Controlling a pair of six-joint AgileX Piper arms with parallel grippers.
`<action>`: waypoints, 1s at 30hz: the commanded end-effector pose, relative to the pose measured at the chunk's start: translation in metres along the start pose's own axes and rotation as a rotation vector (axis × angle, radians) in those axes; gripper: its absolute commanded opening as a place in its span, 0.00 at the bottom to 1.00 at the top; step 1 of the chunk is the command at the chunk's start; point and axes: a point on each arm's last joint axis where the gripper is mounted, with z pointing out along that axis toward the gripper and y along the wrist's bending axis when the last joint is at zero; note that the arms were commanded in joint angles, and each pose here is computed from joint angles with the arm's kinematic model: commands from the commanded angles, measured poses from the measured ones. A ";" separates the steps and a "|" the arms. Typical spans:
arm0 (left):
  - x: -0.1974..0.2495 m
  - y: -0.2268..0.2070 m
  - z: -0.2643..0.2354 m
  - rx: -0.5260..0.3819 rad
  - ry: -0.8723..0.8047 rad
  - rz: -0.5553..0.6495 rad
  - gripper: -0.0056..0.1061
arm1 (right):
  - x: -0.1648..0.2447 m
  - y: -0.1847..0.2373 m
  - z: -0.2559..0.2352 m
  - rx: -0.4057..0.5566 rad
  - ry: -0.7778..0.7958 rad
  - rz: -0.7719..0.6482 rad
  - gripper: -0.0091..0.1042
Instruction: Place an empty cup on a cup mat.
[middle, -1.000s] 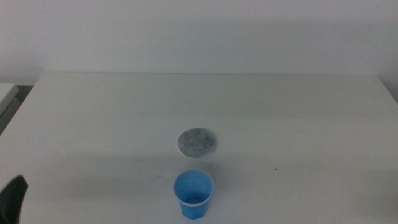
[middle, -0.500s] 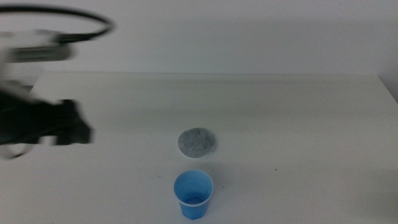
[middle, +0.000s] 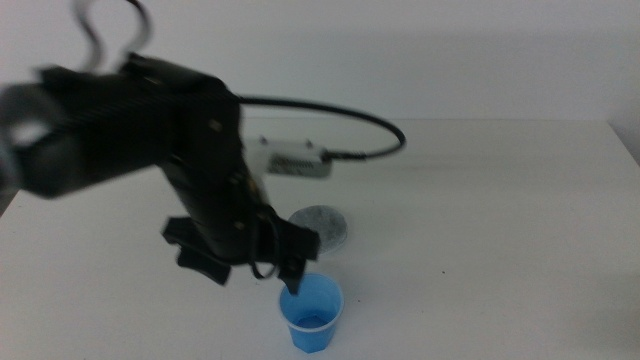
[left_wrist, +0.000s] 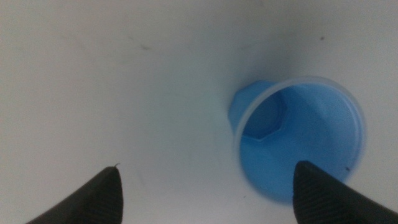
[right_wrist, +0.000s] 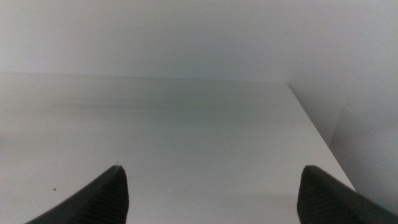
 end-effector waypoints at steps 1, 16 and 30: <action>-0.004 -0.009 0.015 0.011 0.025 -0.004 0.89 | 0.000 0.000 0.000 -0.001 -0.008 -0.007 0.90; -0.011 -0.017 0.065 0.009 0.116 0.009 0.37 | 0.000 0.000 0.000 -0.001 -0.008 -0.007 0.90; -0.071 -0.001 0.015 0.071 0.036 -0.049 0.04 | 0.000 0.000 0.000 -0.001 -0.008 -0.007 0.90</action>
